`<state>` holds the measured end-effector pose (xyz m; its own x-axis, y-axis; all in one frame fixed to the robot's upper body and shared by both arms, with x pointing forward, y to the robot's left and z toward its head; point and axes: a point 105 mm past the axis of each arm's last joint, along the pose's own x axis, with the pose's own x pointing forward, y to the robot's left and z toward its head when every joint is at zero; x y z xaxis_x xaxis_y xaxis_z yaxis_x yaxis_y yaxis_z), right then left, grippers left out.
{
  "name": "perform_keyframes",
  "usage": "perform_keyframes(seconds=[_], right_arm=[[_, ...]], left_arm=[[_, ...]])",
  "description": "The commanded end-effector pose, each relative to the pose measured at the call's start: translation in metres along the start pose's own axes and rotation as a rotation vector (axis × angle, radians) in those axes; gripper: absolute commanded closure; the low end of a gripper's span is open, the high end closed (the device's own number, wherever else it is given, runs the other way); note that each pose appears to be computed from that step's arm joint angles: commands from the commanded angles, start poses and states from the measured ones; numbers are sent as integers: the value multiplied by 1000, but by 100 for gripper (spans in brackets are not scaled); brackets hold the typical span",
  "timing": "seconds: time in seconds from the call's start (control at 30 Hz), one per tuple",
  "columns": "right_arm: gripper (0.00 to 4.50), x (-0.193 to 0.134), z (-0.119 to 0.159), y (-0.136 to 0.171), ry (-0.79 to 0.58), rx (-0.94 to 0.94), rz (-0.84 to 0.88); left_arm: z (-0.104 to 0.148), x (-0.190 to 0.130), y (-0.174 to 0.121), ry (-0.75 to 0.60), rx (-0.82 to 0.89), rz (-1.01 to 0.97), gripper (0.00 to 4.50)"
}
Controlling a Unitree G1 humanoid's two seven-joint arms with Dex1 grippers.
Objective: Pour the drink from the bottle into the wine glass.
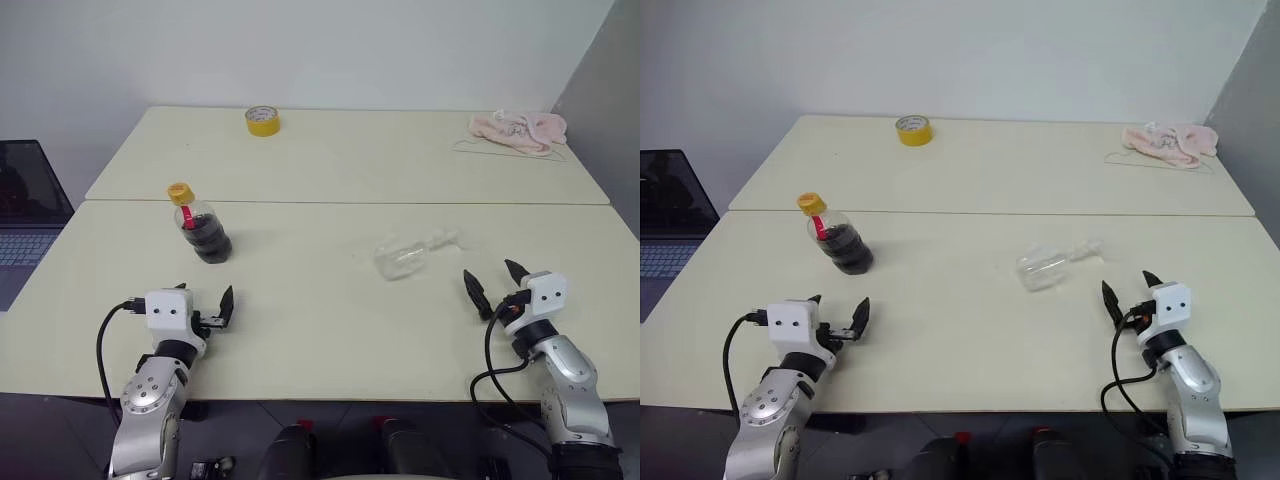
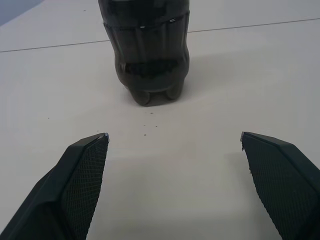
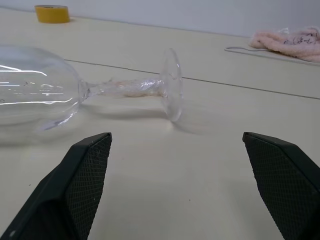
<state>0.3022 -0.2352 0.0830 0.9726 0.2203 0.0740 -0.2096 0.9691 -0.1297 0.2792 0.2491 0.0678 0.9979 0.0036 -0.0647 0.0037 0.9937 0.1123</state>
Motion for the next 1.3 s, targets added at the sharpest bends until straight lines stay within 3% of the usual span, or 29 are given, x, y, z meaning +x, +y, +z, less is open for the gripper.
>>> perform_keyframes(seconds=[0.03, 0.37, 0.67, 0.97, 1.3], right_arm=[[0, 1, 14, -1, -50, -36, 11], [0, 0, 20, 27, -59, -76, 149], [0, -10, 24, 63, -55, -110, 347], [0, -17, 32, 84, -38, -97, 512], [0, -9, 43, 95, -63, -88, 557]], left_arm=[[13, 1, 6, -45, -14, 12, 4], [27, -1, 1, -144, -22, -8, 4], [26, 7, 2, -126, -58, -10, 4], [28, 25, 12, -113, -28, 3, 4], [33, 55, 15, -103, -21, -34, 4]])
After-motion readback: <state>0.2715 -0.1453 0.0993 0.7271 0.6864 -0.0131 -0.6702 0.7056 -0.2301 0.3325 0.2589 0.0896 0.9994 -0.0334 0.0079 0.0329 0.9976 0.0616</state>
